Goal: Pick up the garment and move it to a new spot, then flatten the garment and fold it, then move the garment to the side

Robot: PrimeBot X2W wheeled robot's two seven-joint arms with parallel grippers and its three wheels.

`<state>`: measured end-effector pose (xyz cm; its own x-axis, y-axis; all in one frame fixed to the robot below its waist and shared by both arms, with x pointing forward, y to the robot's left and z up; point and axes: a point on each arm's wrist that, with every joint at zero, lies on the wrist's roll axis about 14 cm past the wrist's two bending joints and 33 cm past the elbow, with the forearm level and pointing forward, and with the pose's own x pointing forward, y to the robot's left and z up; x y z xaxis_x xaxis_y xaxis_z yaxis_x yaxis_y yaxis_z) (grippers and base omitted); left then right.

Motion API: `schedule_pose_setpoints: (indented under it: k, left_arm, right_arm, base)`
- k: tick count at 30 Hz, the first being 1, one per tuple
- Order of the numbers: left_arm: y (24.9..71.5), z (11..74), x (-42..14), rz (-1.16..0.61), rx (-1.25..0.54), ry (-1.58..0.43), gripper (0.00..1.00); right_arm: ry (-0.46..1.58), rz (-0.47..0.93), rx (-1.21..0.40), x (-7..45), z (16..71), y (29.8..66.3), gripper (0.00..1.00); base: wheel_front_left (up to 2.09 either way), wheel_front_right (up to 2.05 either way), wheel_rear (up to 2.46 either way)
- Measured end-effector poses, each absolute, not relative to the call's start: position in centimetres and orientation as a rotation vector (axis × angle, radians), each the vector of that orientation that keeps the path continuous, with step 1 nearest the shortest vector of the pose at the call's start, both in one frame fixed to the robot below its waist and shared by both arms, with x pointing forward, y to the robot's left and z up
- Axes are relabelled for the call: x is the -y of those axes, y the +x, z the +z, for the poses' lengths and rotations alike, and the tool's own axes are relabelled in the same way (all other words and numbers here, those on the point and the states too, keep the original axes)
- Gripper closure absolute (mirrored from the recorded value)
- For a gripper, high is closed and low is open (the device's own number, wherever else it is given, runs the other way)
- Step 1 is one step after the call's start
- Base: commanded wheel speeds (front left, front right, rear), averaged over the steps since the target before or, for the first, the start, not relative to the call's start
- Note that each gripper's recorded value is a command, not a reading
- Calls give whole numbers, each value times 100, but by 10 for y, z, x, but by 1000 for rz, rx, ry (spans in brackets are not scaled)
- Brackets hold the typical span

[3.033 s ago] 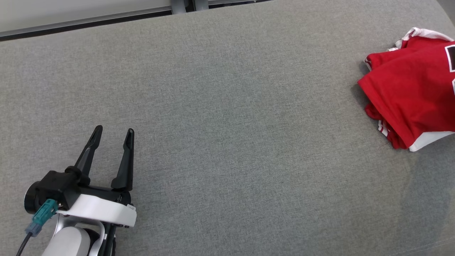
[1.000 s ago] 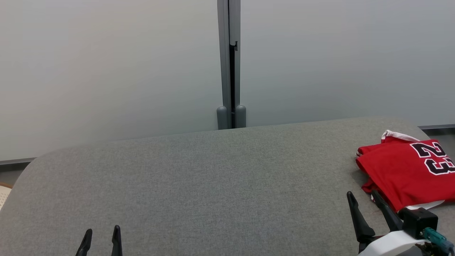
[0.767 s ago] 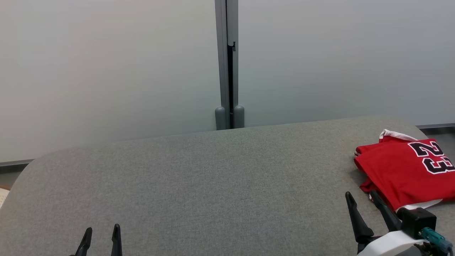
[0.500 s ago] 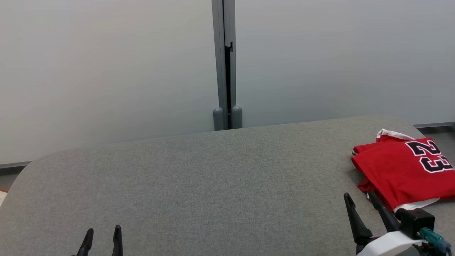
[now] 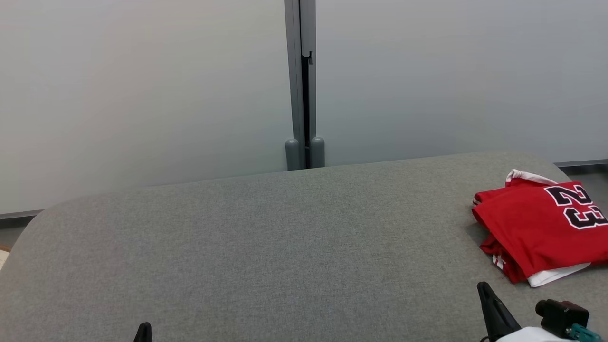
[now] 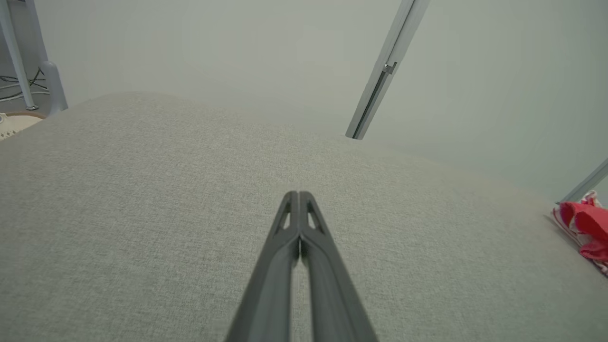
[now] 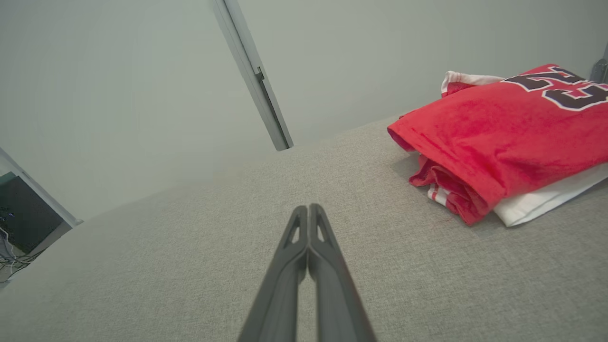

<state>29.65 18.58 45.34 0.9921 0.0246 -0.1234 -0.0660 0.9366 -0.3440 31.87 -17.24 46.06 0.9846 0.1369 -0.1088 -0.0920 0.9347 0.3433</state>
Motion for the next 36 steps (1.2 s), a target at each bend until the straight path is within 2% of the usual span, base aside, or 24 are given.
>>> schedule_pose_setpoints:
  k: [36]
  left_arm:
    - [334,470,-191,85,-124,-885,100]
  right_arm:
    - [876,14,-88,187,485,348,100]
  base:
    - [0,0,0]
